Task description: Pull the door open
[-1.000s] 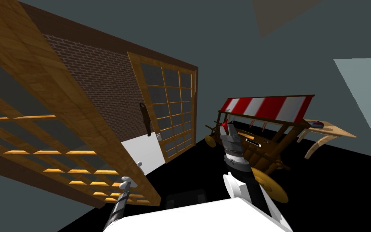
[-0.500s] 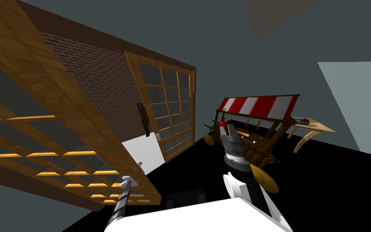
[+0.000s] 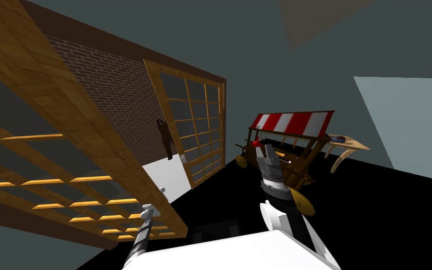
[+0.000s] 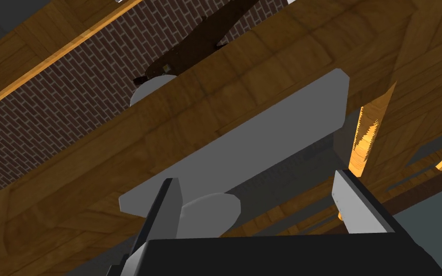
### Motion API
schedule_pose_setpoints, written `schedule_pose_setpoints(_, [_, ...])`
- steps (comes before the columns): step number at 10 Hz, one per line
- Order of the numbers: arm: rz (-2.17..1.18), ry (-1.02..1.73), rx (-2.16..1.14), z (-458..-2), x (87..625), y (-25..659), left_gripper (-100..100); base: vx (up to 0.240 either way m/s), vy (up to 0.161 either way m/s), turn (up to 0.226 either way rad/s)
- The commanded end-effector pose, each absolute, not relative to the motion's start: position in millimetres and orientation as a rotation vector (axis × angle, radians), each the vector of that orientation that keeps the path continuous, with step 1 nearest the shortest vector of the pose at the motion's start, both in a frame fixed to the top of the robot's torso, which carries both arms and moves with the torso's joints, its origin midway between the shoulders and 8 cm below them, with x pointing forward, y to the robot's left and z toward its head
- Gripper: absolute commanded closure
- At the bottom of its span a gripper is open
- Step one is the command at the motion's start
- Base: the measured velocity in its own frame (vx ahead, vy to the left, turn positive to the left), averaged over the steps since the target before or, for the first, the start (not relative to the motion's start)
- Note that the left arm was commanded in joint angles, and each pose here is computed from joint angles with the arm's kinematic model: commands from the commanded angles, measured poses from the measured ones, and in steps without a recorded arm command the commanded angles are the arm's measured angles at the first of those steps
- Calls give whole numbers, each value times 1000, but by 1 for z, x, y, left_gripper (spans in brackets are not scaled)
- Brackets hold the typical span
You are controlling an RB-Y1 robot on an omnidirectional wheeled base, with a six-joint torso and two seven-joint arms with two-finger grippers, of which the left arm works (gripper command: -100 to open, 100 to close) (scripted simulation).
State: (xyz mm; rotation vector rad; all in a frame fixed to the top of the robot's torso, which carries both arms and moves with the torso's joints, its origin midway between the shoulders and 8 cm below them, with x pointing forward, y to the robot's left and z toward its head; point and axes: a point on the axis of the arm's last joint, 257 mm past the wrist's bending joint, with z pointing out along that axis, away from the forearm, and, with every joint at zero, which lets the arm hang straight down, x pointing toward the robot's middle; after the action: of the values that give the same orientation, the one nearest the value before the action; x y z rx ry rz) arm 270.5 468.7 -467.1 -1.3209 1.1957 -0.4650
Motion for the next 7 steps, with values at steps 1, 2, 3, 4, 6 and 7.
schedule_pose_setpoints(1, [-452, 1159, -1350, -466, 263, 488, 100, -44, 27, -47])
schedule_pose_setpoints(2, [-452, 1159, -1350, -466, 263, 488, 100, -17, 0, 9])
schedule_pose_setpoints(3, [-482, 1135, -1370, -465, 265, 488, 100, -16, 13, -74])
schedule_pose_setpoints(4, [-482, 1135, -1370, -465, 265, 488, 100, -28, 18, -47])
schedule_pose_setpoints(6, [-512, 1110, -1390, -464, 268, 487, 100, -33, 12, -44])
schedule_pose_setpoints(7, [-512, 1110, -1391, -464, 268, 487, 100, -64, 51, -75])
